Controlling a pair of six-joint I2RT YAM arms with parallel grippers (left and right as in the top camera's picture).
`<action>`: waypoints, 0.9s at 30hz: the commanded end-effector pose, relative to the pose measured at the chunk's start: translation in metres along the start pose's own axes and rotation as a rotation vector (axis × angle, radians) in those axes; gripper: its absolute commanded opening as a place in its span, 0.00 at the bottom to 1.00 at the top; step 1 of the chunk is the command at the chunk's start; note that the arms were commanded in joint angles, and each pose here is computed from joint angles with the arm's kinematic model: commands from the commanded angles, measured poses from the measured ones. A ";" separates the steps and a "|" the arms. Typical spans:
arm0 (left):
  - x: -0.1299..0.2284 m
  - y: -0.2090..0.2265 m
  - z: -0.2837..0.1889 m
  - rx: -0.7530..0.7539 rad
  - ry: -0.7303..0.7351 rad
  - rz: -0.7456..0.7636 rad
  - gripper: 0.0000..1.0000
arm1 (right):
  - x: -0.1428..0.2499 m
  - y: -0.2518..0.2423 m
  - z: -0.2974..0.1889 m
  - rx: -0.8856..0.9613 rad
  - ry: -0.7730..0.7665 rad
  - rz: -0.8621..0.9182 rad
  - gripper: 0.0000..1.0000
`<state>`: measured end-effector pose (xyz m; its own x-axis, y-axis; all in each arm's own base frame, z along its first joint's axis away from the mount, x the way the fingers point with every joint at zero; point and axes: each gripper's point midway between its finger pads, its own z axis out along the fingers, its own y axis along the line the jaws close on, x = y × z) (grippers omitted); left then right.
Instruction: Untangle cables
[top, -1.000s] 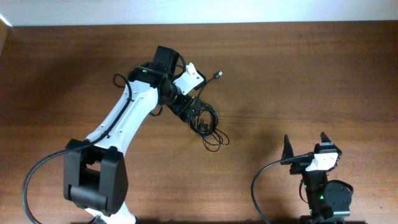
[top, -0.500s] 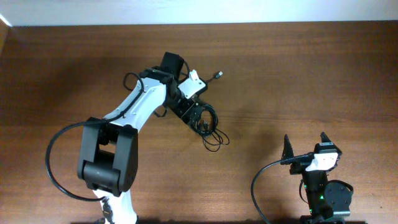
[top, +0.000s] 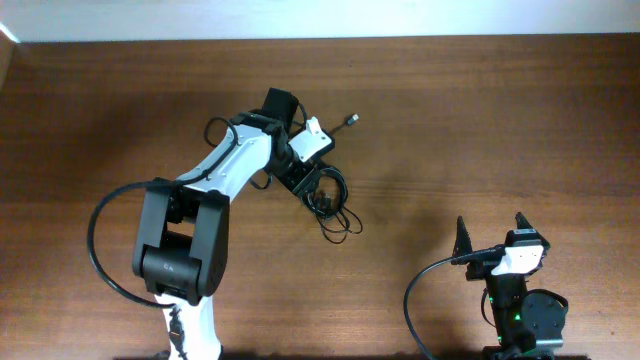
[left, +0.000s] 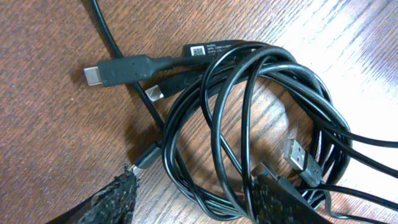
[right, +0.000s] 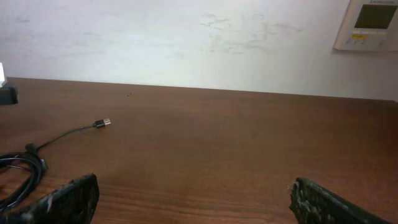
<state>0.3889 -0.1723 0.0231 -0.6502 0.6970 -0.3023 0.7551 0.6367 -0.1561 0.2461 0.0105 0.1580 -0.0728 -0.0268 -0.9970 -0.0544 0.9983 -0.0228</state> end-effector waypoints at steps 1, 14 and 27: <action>-0.003 0.001 0.001 -0.004 -0.003 0.010 0.54 | 0.003 0.000 0.000 0.004 0.006 0.007 0.99; -0.003 0.001 0.001 -0.004 -0.002 0.009 0.00 | 0.003 0.000 0.000 0.004 0.006 0.007 0.99; -0.026 0.003 -0.031 -0.033 -0.063 -0.012 0.00 | 0.003 0.000 0.000 0.004 0.006 0.007 0.99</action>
<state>0.3929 -0.1735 0.0320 -0.6658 0.6821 -0.3025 0.7410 0.6521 -0.1605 0.2461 0.0104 0.1580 -0.0727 -0.0275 -0.9970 -0.0541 0.9983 -0.0236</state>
